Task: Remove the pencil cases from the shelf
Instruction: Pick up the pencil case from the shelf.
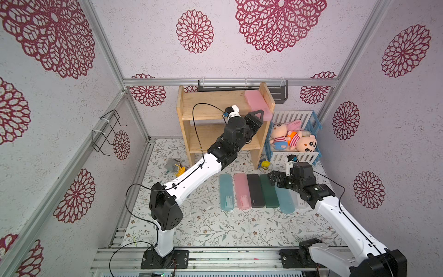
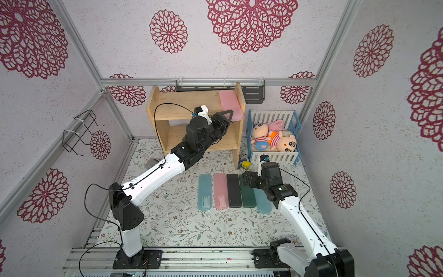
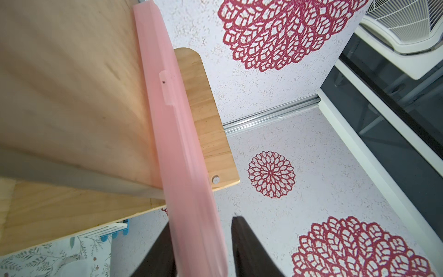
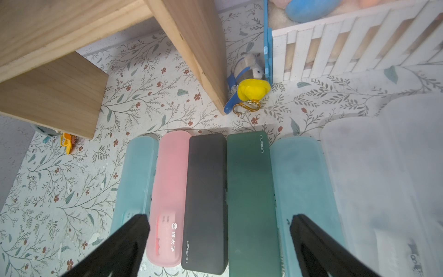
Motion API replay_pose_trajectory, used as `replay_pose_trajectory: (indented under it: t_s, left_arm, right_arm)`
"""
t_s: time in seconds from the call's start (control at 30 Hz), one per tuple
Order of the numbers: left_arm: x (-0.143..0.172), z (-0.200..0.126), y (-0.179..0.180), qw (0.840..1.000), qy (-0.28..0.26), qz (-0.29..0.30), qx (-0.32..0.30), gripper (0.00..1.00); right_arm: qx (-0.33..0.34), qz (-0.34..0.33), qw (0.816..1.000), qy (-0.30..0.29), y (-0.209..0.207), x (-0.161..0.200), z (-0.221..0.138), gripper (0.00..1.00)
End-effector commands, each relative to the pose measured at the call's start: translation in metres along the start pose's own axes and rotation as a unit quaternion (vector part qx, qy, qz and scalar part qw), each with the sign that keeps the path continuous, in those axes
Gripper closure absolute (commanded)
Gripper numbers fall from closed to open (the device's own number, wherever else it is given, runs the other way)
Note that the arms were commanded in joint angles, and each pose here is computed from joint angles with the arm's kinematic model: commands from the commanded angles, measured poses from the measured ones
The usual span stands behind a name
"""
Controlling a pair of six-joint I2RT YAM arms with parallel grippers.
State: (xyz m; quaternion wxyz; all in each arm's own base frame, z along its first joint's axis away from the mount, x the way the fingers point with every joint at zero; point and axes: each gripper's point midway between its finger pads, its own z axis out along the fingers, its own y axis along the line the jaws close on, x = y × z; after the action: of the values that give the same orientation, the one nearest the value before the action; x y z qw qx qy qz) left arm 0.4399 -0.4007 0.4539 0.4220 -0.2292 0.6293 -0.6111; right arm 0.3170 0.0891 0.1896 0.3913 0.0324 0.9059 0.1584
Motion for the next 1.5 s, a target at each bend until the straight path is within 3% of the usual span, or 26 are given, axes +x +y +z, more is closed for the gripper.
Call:
replay_pose_trajectory:
  t_s: [0.0, 0.17, 0.33, 0.5, 0.67, 0.77, 0.83, 0.9, 1.1, 1.27, 1.47]
  left_arm:
    - [0.001, -0.006, -0.008, 1.0, 0.004, 0.001, 0.019, 1.0]
    - [0.0, -0.022, -0.004, 1.0, 0.002, 0.009, 0.025, 1.0]
    - [0.0, -0.058, -0.001, 0.998, -0.005, 0.059, 0.039, 1.0]
    - [0.0, -0.121, 0.017, 0.983, -0.014, 0.184, 0.008, 1.0]
    - [0.0, -0.204, 0.053, 0.954, -0.033, 0.296, -0.028, 1.0]
    - [-0.001, -0.252, 0.091, 0.944, -0.04, 0.323, -0.052, 1.0]
    - [-0.002, -0.28, 0.108, 0.941, -0.039, 0.333, -0.043, 1.0]
    - [-0.005, -0.301, 0.118, 0.939, -0.04, 0.34, -0.038, 1.0]
    - [-0.016, -0.347, 0.131, 0.94, -0.053, 0.338, -0.015, 1.0]
    - [-0.026, -0.363, 0.141, 0.941, -0.065, 0.332, -0.026, 1.0]
    - [-0.03, -0.373, 0.147, 0.938, -0.06, 0.339, -0.036, 1.0]
  right_arm:
    - [0.003, -0.008, 0.999, -0.037, 0.002, -0.019, -0.014, 0.01]
    - [-0.003, -0.008, 0.998, -0.055, 0.007, -0.029, -0.027, 0.01]
    - [-0.025, -0.011, 0.993, -0.111, 0.026, -0.052, -0.061, 0.01]
    - [-0.095, -0.013, 0.977, -0.188, 0.077, -0.079, -0.117, 0.01]
    - [-0.17, -0.013, 0.962, -0.213, 0.123, -0.091, -0.152, 0.01]
    - [-0.289, -0.022, 0.934, -0.208, 0.166, -0.081, -0.158, 0.01]
    - [-0.359, -0.001, 0.911, -0.203, 0.19, -0.075, -0.162, 0.01]
    - [-0.384, 0.002, 0.902, -0.196, 0.211, -0.072, -0.162, 0.01]
    - [-0.36, -0.01, 0.919, -0.16, 0.27, -0.056, -0.141, 0.01]
    - [-0.357, -0.01, 0.925, -0.129, 0.311, -0.037, -0.112, 0.01]
    - [-0.392, -0.023, 0.913, -0.113, 0.36, -0.025, -0.1, 0.01]
